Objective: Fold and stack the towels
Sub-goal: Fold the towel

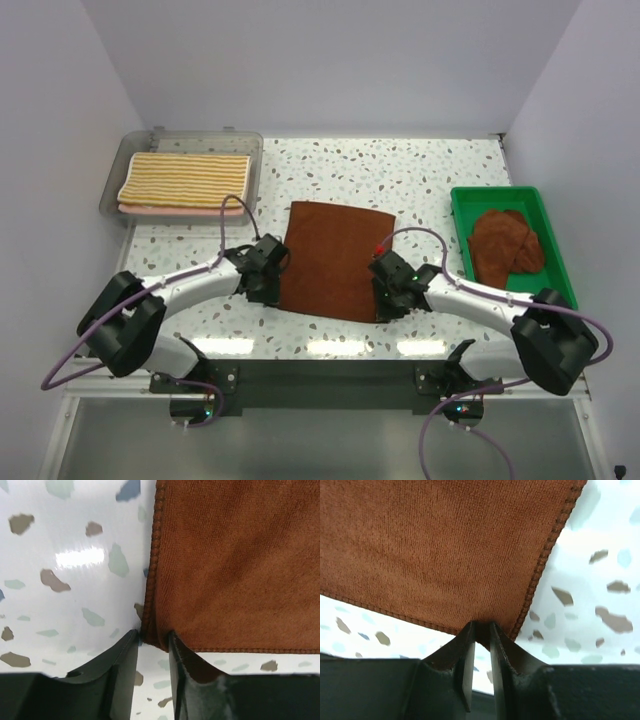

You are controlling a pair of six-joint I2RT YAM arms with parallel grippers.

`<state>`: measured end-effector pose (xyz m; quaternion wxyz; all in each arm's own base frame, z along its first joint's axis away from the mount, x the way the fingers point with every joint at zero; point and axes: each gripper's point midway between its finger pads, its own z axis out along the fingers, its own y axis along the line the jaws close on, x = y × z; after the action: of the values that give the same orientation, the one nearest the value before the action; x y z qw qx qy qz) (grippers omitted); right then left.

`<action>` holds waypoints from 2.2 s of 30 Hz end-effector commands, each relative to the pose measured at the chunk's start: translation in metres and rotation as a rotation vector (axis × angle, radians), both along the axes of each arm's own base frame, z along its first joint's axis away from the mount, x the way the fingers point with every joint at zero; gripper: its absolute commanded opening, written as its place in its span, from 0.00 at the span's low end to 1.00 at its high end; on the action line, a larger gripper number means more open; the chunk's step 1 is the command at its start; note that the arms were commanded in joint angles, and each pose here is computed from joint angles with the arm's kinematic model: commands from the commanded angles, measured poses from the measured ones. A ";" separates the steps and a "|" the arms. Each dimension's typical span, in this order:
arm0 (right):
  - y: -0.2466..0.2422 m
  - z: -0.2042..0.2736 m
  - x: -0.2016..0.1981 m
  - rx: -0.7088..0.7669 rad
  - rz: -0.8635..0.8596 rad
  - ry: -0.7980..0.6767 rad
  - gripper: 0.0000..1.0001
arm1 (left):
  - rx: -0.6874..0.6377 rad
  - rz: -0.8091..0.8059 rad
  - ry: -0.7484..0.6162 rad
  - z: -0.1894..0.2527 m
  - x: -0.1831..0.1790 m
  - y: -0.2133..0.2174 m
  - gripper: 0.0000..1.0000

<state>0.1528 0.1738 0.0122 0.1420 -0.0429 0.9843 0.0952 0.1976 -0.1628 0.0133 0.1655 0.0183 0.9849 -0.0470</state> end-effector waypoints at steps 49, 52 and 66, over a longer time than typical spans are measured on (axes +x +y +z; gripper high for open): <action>-0.077 0.060 0.263 -0.077 0.283 -0.297 0.49 | 0.000 -0.344 -0.555 0.097 0.252 -0.050 0.76; -0.076 0.063 0.272 -0.104 0.394 -0.289 0.56 | -0.061 -0.508 -0.569 0.097 0.256 -0.071 0.88; -0.057 0.035 0.261 0.031 0.646 -0.057 0.49 | -0.026 -0.911 -0.463 0.069 0.277 -0.086 0.81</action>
<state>0.4251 0.1119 0.0420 0.1618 -0.3185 0.9263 0.1196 0.4687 -0.2490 0.0749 0.3481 0.4123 0.8350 -0.1081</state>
